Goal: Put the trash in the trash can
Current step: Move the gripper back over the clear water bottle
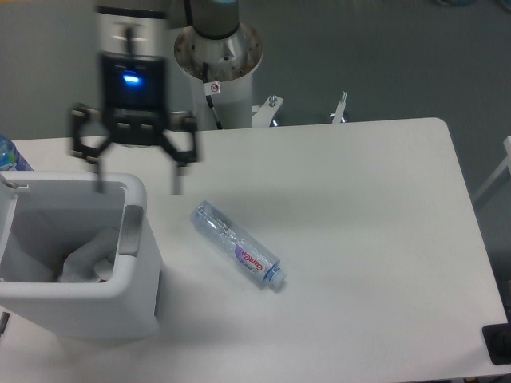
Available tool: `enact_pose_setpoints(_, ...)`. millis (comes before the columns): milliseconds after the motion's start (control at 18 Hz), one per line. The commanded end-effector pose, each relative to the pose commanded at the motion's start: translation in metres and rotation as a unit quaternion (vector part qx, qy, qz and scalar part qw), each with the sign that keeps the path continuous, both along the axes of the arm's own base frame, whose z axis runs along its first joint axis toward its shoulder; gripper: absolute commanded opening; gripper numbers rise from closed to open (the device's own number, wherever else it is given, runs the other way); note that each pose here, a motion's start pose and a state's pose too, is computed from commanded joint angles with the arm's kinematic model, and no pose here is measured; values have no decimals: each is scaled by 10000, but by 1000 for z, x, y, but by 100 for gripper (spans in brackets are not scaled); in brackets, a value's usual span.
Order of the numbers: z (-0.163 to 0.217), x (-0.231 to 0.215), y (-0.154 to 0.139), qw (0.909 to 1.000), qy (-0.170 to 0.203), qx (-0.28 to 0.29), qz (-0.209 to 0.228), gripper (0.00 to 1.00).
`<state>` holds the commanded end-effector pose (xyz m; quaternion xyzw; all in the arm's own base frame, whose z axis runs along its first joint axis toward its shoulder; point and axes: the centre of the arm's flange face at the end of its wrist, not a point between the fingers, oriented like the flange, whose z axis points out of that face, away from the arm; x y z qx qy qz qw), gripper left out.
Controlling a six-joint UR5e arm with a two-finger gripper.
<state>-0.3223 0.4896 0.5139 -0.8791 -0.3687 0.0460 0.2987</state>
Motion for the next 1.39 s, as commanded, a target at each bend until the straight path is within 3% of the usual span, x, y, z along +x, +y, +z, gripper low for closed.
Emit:
enact_pose_setpoints(111, -14, -33, -17, 9990, 20, -227, 390, 100)
enact_pose_setpoints(444, -67, -96, -34, 9947, -315, -543, 819, 100)
enact_pose_setpoints(778, -124, -117, -24, 9903, -619, -898, 860, 100)
enact_pose_setpoints(1222, -167, -125, -20, 9850, -811, -1222, 911, 100)
enact_pose_setpoints(1389, -188, -120, -23, 9795, -742, -1592, 987, 100)
